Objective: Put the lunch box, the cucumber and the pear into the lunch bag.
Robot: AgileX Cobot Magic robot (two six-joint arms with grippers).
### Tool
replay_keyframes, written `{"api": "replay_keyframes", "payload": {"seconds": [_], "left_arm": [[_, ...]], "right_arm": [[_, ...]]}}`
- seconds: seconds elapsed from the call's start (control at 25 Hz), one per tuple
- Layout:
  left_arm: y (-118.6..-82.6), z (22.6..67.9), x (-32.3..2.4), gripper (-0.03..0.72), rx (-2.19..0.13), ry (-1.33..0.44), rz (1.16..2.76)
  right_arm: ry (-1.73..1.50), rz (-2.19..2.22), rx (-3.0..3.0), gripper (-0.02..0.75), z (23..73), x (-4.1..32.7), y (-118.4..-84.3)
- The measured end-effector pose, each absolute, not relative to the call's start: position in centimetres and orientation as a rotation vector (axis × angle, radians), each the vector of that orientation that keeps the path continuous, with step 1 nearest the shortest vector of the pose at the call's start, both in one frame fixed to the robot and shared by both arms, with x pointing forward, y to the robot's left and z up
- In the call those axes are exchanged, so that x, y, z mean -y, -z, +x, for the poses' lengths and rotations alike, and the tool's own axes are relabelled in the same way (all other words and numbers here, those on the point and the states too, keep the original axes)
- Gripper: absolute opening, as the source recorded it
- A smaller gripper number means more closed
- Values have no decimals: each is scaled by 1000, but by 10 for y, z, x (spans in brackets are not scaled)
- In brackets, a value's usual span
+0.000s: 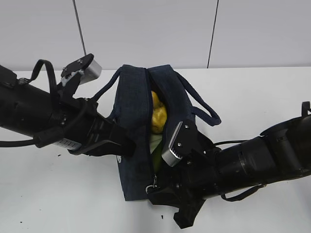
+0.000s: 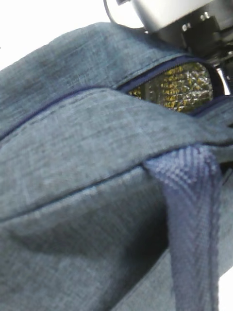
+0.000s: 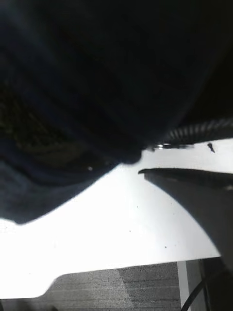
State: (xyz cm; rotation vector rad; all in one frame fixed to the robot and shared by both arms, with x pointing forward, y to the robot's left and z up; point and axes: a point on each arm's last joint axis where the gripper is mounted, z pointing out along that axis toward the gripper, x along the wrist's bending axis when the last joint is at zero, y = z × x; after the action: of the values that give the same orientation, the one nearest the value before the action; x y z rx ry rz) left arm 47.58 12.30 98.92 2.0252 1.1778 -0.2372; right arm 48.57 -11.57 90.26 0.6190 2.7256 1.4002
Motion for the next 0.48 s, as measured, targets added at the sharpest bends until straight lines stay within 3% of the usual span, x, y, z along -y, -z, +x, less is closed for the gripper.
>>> {"api": "replay_keyframes", "payload": {"seconds": [0.2, 0.48], "left_arm": [[-989, 476, -123, 4, -1178, 237, 2025], [-989, 476, -123, 4, -1178, 237, 2025]], "right_arm": [[-1404, 616, -2724, 13, 486, 115, -903], [-1427, 618, -2725, 6, 485, 114, -904]]}}
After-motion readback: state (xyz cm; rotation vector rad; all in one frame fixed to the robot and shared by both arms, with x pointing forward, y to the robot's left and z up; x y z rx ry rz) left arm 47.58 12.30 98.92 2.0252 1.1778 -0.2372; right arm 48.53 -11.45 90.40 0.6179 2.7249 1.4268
